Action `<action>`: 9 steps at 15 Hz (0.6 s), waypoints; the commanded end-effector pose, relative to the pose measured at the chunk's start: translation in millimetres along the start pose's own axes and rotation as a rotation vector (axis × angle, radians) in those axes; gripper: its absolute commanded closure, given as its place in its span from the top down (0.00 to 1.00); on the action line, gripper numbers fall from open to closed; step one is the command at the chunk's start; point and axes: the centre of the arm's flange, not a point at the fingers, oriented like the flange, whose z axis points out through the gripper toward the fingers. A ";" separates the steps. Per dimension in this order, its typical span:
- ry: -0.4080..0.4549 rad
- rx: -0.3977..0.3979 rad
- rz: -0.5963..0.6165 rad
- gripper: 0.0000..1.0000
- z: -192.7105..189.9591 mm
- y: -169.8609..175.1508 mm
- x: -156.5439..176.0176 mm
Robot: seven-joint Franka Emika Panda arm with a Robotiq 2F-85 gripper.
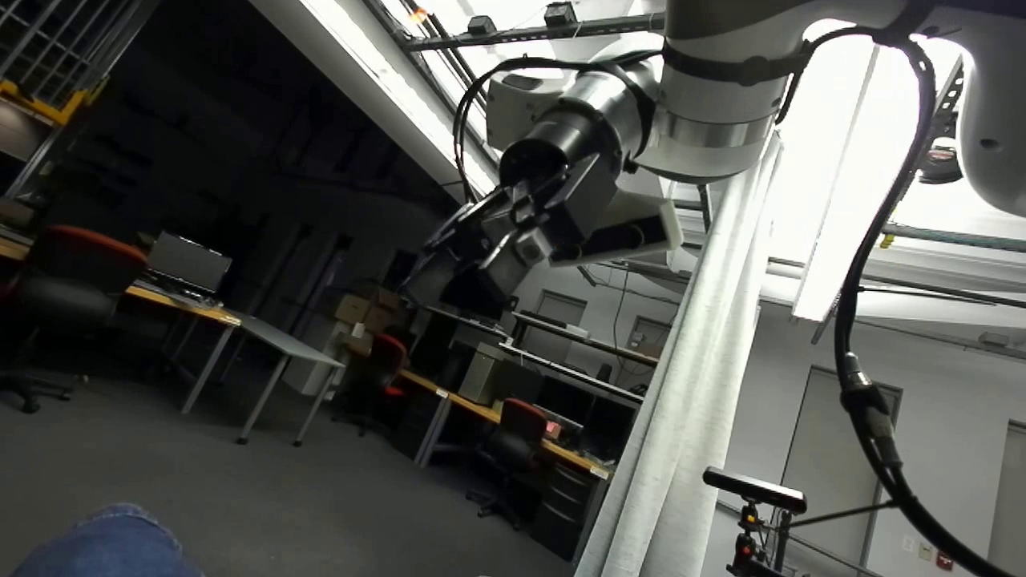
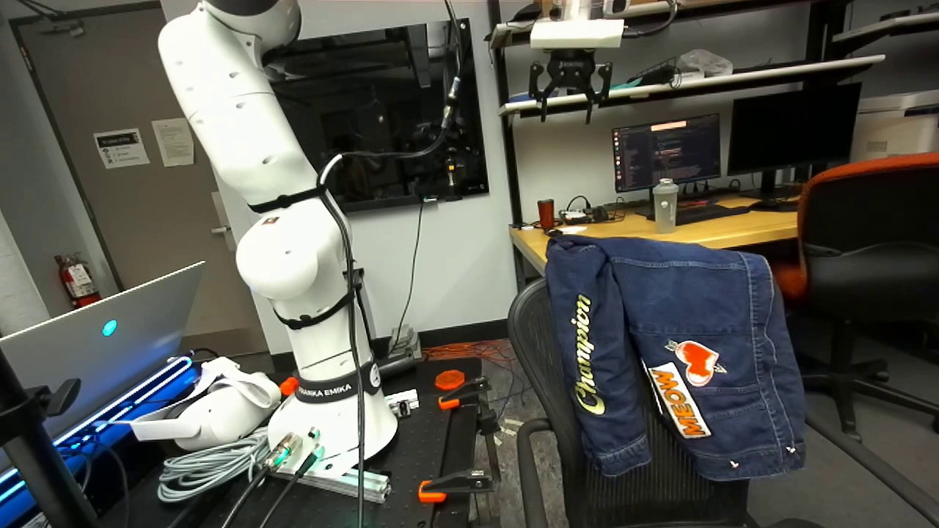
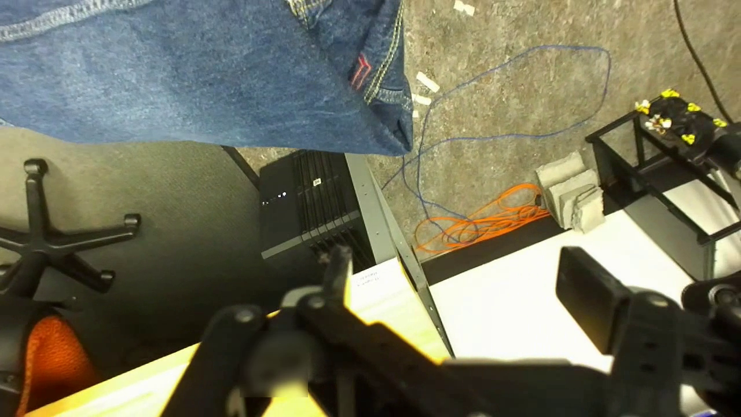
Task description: Hang the denim jacket over the backrest of the chair
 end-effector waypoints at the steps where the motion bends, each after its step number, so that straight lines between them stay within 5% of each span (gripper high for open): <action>1: 0.064 0.000 -0.014 1.00 -3.1 0.4 -37.1; 9: 0.055 -0.027 0.138 1.00 4.9 48.1 -113.2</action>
